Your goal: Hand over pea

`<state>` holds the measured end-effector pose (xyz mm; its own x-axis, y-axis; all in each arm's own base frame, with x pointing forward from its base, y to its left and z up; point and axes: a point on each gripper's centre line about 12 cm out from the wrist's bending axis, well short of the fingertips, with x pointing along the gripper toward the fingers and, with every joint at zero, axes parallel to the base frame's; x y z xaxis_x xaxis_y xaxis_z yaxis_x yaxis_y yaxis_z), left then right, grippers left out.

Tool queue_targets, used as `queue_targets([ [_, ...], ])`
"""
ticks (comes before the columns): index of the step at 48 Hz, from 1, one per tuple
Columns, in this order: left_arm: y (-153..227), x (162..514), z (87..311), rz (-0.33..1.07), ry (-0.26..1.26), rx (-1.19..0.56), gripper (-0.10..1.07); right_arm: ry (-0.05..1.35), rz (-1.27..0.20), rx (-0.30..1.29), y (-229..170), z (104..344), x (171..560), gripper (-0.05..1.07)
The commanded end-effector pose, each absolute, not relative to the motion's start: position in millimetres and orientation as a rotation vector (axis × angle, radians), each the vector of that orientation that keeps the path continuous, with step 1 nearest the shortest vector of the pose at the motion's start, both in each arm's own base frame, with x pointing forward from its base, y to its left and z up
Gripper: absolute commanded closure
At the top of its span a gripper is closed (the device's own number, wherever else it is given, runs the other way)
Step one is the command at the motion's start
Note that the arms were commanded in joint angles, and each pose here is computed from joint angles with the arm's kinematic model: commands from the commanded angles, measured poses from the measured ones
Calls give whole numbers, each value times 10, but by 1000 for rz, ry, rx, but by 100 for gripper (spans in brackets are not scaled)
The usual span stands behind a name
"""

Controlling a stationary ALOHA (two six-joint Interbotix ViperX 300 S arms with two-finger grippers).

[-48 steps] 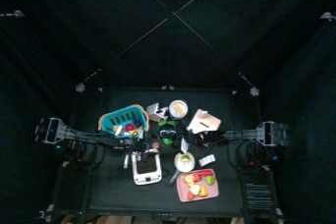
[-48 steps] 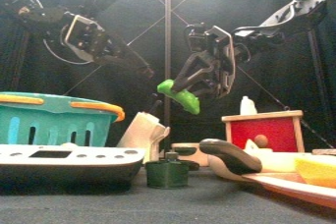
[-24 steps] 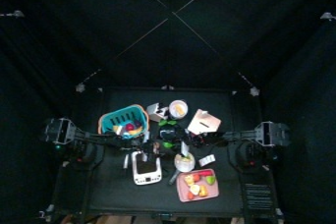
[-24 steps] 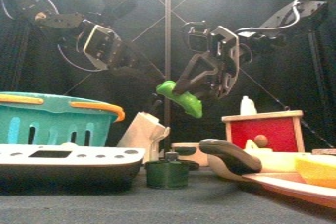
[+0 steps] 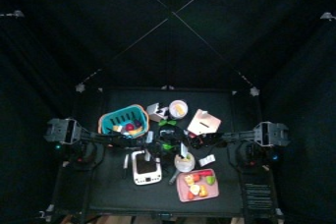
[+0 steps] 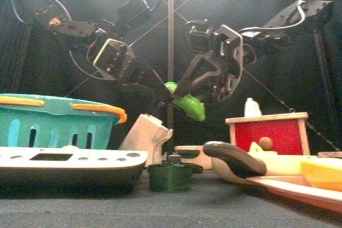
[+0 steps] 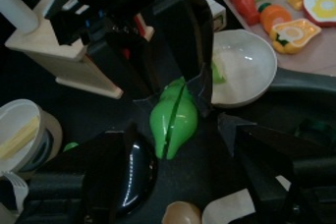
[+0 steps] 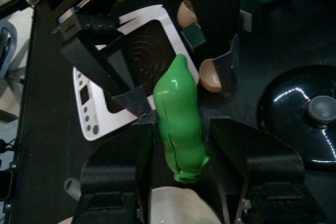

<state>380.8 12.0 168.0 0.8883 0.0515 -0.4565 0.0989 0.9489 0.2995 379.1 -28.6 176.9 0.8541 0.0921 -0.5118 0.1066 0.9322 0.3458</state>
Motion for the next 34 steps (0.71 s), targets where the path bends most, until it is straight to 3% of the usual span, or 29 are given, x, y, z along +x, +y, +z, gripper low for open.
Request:
queue_targets([
  [1,142,3839,1798,-17,455,324,3,509,0,371,-298,1910,3830,41],
  [8,142,3836,1856,-16,443,324,10,509,2,371,-292,1910,3830,41],
  [34,121,3859,1929,-23,424,335,11,520,-1,373,-299,1868,3841,41],
])
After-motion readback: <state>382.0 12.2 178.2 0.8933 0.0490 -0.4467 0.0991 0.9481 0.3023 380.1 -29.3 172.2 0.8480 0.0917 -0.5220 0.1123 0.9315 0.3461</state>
